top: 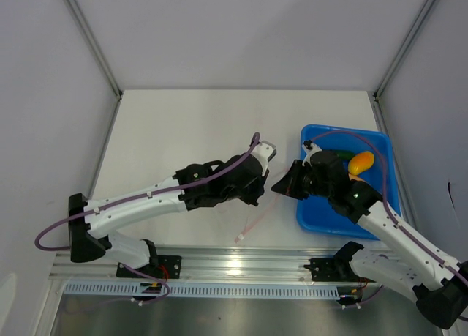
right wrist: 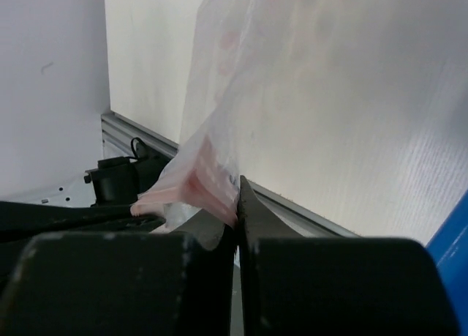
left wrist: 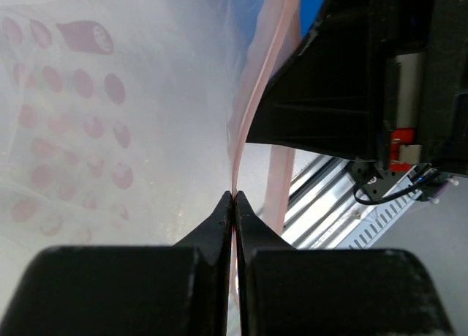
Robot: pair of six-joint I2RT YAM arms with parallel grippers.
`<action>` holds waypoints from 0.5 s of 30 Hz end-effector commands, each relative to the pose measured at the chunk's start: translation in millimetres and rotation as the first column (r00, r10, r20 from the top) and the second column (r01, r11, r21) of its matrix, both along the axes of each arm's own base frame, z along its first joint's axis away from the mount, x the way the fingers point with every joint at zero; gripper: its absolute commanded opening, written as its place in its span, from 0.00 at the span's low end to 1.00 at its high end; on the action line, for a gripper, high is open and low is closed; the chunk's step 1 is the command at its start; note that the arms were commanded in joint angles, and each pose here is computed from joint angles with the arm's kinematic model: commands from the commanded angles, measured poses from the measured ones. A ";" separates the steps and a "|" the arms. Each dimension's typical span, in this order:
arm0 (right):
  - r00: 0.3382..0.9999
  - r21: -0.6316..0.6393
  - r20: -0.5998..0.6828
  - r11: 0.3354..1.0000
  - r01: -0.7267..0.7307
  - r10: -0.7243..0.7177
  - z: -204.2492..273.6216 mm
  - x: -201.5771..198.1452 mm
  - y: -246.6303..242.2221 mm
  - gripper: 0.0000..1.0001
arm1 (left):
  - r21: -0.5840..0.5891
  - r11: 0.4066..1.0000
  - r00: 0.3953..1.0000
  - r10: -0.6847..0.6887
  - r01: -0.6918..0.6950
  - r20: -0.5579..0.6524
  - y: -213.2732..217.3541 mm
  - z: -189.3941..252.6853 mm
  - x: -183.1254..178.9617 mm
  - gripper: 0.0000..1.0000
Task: Place the food in the zip-top bag and seal the zipper
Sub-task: Open the zipper of the food storage bag at the center of the board.
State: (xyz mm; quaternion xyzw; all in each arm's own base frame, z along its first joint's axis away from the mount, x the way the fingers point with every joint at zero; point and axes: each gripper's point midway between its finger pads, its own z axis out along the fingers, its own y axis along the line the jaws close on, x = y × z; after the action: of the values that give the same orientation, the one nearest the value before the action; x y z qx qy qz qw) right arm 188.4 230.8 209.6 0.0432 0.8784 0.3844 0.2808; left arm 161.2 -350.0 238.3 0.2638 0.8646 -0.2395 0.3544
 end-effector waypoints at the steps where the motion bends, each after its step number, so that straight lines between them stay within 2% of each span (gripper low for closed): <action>1: 0.999 0.086 0.049 0.996 0.013 -0.017 36.0 4.2 8.8 0.00 | -0.015 0.999 0.998 0.038 -0.037 0.056 15.3 9.8 7.2 0.00; 7: 0.998 0.122 0.022 0.991 0.049 -0.052 43.6 -2.6 4.6 0.00 | 0.012 0.999 0.997 0.049 -0.050 0.067 23.6 5.3 8.2 0.04; 15: 0.998 0.138 -0.004 0.988 0.061 -0.061 41.4 -5.8 5.3 0.00 | -0.003 1.000 0.999 0.015 -0.015 0.050 15.8 5.5 2.1 0.38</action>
State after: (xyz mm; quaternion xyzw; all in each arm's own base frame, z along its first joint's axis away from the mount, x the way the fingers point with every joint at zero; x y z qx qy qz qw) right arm 181.3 234.4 230.6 0.0806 0.8627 0.4169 0.2747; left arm 164.5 -333.8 232.6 0.2590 0.8659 -0.2181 0.3682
